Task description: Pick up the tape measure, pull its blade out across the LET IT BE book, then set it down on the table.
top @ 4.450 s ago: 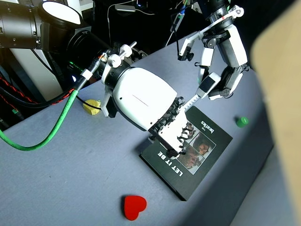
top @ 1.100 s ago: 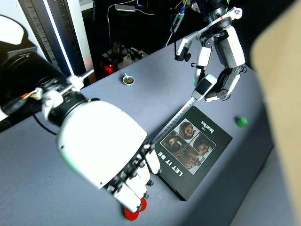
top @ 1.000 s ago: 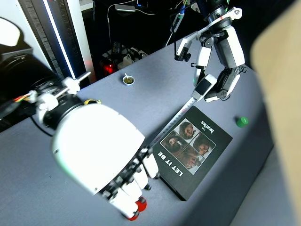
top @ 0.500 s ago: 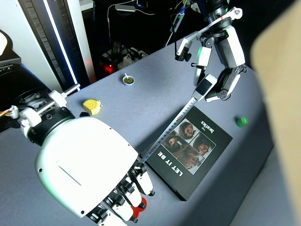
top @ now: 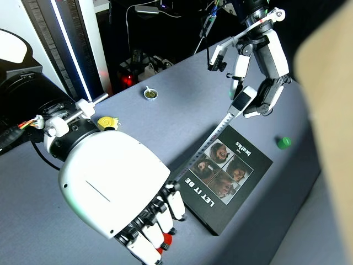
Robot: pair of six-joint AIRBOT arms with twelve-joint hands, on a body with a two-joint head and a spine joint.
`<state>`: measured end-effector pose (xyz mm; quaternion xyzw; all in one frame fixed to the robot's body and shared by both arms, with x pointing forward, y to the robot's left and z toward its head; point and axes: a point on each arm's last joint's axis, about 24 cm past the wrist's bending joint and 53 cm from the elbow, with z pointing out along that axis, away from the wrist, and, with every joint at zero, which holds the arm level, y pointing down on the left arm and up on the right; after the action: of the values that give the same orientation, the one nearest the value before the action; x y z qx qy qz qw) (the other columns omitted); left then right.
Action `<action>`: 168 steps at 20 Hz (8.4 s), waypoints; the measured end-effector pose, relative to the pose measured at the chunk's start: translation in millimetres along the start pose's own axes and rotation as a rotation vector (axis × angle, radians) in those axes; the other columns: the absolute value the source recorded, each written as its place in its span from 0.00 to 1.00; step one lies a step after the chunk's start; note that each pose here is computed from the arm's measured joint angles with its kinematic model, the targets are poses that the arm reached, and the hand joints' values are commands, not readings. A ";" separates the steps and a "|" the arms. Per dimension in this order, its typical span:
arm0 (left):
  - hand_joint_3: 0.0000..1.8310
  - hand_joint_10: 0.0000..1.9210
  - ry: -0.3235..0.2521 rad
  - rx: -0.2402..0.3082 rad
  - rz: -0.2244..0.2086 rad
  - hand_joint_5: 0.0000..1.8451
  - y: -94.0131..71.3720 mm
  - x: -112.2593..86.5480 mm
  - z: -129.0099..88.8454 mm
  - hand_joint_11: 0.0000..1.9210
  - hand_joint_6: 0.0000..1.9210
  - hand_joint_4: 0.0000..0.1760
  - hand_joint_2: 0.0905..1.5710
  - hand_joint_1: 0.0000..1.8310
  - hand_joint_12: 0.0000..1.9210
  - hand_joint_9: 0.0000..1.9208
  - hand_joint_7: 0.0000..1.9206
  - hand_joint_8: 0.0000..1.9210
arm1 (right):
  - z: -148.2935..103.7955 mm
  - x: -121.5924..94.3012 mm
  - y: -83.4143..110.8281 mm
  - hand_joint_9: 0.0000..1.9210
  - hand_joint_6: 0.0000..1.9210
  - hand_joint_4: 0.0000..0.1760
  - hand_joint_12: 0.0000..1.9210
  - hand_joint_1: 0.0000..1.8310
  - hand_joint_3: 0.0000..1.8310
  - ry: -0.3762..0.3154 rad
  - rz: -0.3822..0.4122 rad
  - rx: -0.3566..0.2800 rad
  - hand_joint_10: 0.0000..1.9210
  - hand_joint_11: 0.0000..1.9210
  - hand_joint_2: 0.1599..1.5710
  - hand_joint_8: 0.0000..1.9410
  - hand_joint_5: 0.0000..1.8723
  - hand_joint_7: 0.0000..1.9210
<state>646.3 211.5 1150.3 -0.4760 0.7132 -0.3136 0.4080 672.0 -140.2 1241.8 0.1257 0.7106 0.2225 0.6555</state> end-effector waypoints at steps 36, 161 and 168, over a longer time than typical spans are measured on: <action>0.00 0.50 0.022 0.020 0.023 0.49 24.5 -22.0 38.2 0.47 0.49 0.00 0.67 0.82 0.75 0.53 0.55 0.36 | -45.6 20.0 55.1 0.04 0.00 0.00 0.21 0.00 0.00 -0.063 0.041 -0.151 0.00 0.00 0.59 0.00 0.03 0.06; 0.00 0.33 0.079 -0.135 -0.055 0.41 152.8 2.6 7.5 0.36 0.68 0.00 0.74 0.67 0.47 0.42 0.47 0.56 | -111.8 109.5 41.8 0.08 0.00 0.00 0.35 0.00 0.00 0.222 0.104 -0.088 0.00 0.00 0.64 0.00 0.07 0.10; 0.00 0.00 0.082 -0.124 -0.051 0.46 151.4 2.8 7.1 0.32 0.00 0.00 0.71 0.59 0.36 0.47 0.48 0.00 | -111.7 109.0 42.0 0.08 0.00 0.00 0.35 0.00 0.00 0.221 0.105 -0.089 0.00 0.00 0.64 0.00 0.07 0.10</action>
<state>587.9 261.5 1019.5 -0.5050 0.7351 -0.2984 0.3400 545.0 -69.2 1171.2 0.1083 0.7602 0.3004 0.5658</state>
